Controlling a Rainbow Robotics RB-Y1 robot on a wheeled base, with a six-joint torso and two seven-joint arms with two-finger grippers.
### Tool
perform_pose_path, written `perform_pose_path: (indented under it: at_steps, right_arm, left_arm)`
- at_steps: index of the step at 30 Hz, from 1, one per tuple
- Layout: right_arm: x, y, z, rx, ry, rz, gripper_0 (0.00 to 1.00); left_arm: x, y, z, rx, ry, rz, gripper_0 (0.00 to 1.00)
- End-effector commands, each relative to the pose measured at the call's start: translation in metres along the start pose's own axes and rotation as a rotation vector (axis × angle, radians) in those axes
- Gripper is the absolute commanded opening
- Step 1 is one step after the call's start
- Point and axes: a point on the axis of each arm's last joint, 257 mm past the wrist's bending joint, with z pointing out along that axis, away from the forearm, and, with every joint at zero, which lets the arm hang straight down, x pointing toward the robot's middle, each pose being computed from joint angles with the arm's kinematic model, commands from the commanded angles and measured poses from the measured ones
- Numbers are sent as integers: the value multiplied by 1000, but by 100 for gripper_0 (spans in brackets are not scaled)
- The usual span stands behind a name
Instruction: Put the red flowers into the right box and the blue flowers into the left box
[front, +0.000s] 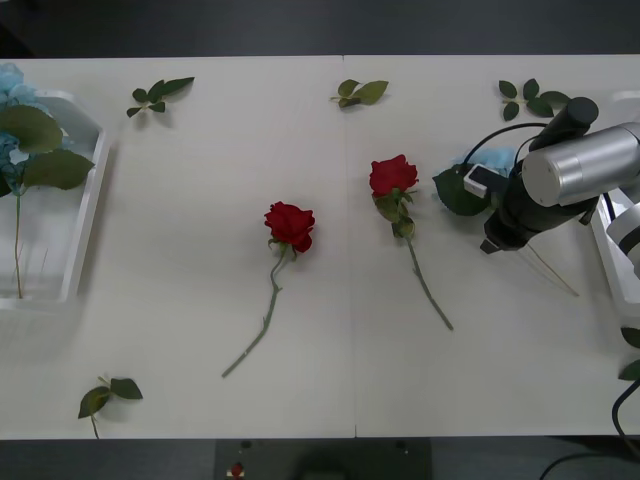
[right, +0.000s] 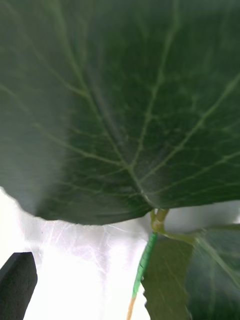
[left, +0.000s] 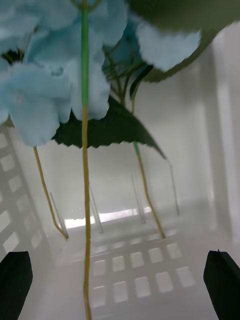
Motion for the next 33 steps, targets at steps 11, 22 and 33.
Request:
perform_pose_path:
  at_steps: [11,22,33]
  right_arm:
    - [-34,-16,-7,40,-38,-46,51]
    - [-34,-15,-6,40,-36,-47,0]
    - [-41,-16,-21,-47,-108,57,0]
  left_arm:
    - [-47,-75,-76,221,-87,113,100]
    - [-67,-157,-61,295,-35,75,100]
    - [-96,-245,-46,290,-70,47,100]
